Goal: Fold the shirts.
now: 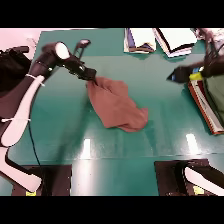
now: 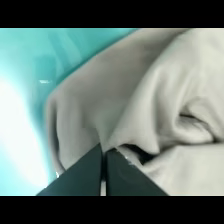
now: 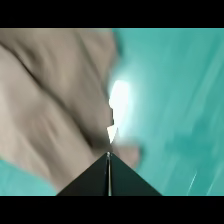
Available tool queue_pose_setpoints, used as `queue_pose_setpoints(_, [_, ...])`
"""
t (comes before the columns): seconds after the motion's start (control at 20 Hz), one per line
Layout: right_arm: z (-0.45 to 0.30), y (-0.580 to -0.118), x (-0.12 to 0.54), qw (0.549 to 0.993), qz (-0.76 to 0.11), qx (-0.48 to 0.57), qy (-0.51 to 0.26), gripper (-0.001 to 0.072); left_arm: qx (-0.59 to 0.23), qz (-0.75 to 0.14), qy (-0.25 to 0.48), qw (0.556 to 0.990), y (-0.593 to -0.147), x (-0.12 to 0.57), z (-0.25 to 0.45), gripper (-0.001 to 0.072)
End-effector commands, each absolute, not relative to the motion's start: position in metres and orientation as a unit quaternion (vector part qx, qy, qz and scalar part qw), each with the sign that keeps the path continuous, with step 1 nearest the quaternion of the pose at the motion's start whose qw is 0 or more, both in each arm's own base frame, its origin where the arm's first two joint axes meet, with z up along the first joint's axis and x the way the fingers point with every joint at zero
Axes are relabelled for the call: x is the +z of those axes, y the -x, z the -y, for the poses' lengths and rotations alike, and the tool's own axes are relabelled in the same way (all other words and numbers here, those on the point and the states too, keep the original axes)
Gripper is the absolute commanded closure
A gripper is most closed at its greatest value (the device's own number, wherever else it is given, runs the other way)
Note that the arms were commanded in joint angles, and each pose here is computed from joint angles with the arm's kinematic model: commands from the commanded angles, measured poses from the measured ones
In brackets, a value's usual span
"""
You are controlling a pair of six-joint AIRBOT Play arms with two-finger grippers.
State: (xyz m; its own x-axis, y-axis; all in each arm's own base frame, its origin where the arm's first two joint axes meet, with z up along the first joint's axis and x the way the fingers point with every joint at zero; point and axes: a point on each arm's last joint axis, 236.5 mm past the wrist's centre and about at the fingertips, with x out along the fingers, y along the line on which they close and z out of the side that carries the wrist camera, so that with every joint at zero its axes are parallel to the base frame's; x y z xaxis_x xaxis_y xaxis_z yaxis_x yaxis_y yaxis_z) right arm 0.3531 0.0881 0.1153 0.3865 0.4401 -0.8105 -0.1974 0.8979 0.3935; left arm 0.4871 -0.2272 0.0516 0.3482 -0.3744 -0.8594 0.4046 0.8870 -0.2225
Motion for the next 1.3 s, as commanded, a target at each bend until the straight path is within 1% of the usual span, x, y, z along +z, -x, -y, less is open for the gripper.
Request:
queue_pose_setpoints(0.0, [-0.08,-0.33,0.025,0.78,-0.582,0.151,-0.174,0.0277,-0.217,-0.503,-0.016,0.837,-0.488,0.081,0.201,0.0683])
queue_pose_setpoints(0.05, [-0.088,-0.325,0.004,0.765,-0.596,0.151,-0.191,0.0222,-0.218,-0.505,-0.016,0.835,-0.487,0.08,0.201,0.0683])
queue_pose_setpoints(0.2, [-0.121,-0.322,-0.045,0.721,-0.628,0.158,-0.249,0.0221,-0.219,-0.509,-0.015,0.832,-0.485,0.078,0.201,0.0683])
queue_pose_setpoints(0.3, [-0.141,-0.332,-0.063,0.713,-0.632,0.165,-0.255,0.0222,-0.219,-0.51,-0.015,0.832,-0.485,0.078,0.201,0.0683])
queue_pose_setpoints(0.45, [-0.16,-0.354,-0.079,0.714,-0.634,0.172,-0.242,0.0234,-0.219,-0.516,-0.016,0.828,-0.482,0.076,0.2,0.0683])
queue_pose_setpoints(0.5, [-0.165,-0.359,-0.083,0.712,-0.637,0.175,-0.237,0.0264,-0.219,-0.517,-0.017,0.827,-0.481,0.076,0.2,0.0683])
queue_pose_setpoints(0.6, [-0.171,-0.37,-0.088,0.711,-0.639,0.18,-0.232,0.0288,-0.219,-0.519,-0.017,0.826,-0.481,0.075,0.2,0.0683])
queue_pose_setpoints(0.65, [-0.173,-0.375,-0.089,0.712,-0.638,0.182,-0.231,0.0342,-0.219,-0.519,-0.017,0.826,-0.48,0.076,0.2,0.0684])
queue_pose_setpoints(0.7, [-0.176,-0.379,-0.088,0.714,-0.637,0.185,-0.226,0.0473,-0.219,-0.518,-0.017,0.827,-0.481,0.077,0.2,0.0683])
queue_pose_setpoints(0.75, [-0.177,-0.384,-0.085,0.718,-0.632,0.191,-0.221,0.0644,-0.219,-0.516,-0.017,0.828,-0.481,0.079,0.2,0.0684])
queue_pose_setpoints(0.8, [-0.178,-0.389,-0.078,0.723,-0.625,0.201,-0.214,0.0696,-0.22,-0.512,-0.016,0.83,-0.481,0.083,0.2,0.0684])
queue_pose_setpoints(0.85, [-0.179,-0.393,-0.064,0.732,-0.613,0.217,-0.202,0.0696,-0.22,-0.503,-0.017,0.836,-0.48,0.093,0.199,0.0684])
queue_pose_setpoints(0.95, [-0.164,-0.414,-0.013,0.774,-0.565,0.229,-0.171,0.0697,-0.215,-0.449,-0.024,0.867,-0.48,0.141,0.191,0.0684])
queue_pose_setpoints(1.05, [-0.138,-0.434,0.079,0.834,-0.483,0.231,-0.135,0.0697,-0.202,-0.364,-0.035,0.908,-0.472,0.213,0.176,0.0683])
queue_pose_setpoints(1.15, [-0.119,-0.432,0.18,0.879,-0.396,0.238,-0.114,0.0697,-0.198,-0.27,-0.032,0.942,-0.445,0.293,0.163,0.0684])
queue_pose_setpoints(1.25, [-0.11,-0.409,0.261,0.907,-0.33,0.248,-0.085,0.0697,-0.204,-0.192,-0.02,0.96,-0.403,0.362,0.152,0.0684])
